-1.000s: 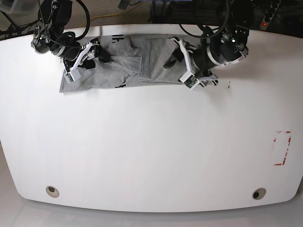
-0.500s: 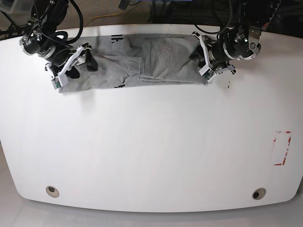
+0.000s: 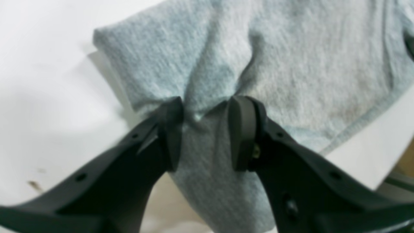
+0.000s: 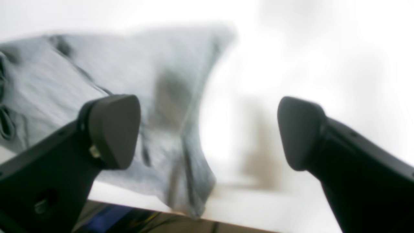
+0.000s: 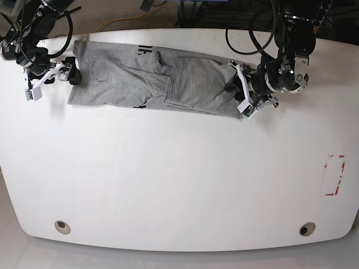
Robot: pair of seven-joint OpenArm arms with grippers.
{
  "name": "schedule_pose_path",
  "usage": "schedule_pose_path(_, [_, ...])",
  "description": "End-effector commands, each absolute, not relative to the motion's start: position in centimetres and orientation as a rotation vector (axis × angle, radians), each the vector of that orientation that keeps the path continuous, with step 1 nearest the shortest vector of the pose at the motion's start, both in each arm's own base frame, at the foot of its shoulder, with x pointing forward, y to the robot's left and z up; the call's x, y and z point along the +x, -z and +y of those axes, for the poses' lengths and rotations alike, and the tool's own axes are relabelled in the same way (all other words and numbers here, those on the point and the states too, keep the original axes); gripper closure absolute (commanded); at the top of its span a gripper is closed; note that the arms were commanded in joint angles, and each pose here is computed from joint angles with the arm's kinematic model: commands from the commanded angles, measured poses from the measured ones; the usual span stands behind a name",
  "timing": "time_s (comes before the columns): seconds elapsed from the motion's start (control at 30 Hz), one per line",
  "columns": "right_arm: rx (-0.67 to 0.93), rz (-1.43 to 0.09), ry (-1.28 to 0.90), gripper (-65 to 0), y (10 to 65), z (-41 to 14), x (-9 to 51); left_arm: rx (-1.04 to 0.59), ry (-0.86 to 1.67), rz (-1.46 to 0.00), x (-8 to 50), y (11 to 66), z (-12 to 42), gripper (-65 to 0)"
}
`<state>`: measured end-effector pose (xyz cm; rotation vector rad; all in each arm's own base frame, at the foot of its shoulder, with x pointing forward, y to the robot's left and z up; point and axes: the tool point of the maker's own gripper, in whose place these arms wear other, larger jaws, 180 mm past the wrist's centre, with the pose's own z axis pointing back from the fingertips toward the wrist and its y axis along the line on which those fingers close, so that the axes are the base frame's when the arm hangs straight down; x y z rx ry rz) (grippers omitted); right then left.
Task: Fold the T-shirt properly
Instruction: 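Grasp both ends of the folded shirt with both grippers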
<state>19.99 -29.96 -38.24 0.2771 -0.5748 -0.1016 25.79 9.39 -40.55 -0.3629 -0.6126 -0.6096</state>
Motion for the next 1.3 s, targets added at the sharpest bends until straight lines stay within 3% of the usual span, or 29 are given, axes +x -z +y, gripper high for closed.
schedule_pose_path(0.0, [0.3,-0.604,0.105,-65.0,38.0,-29.8,20.5,-0.332,0.617,-0.635,27.0,39.8,10.0,-21.9])
schedule_pose_path(0.6, [0.564,-0.531,0.111,-65.0,41.6,-19.8,18.2,-0.282,0.649,-0.646,27.5,39.0,11.6,-21.9])
schedule_pose_path(0.73, [0.548,-0.53,0.106,-48.7,41.8,-19.3,19.2,-0.285,0.644,-0.638,27.4,39.3,11.6,-21.8])
schedule_pose_path(0.87, [0.489,-0.522,0.084,-17.1,41.8,-19.9,20.4,-0.292,0.641,-0.622,26.7,39.7,11.6,-21.8])
schedule_pose_path(0.97, [0.447,-0.523,0.071,0.0,41.6,-20.5,20.7,-0.296,0.641,-0.612,26.5,40.0,11.5,-21.9])
schedule_pose_path(1.27, [0.297,-0.652,-0.04,0.0,36.5,-21.9,22.5,-0.379,0.569,-0.566,25.7,42.2,9.2,-21.9])
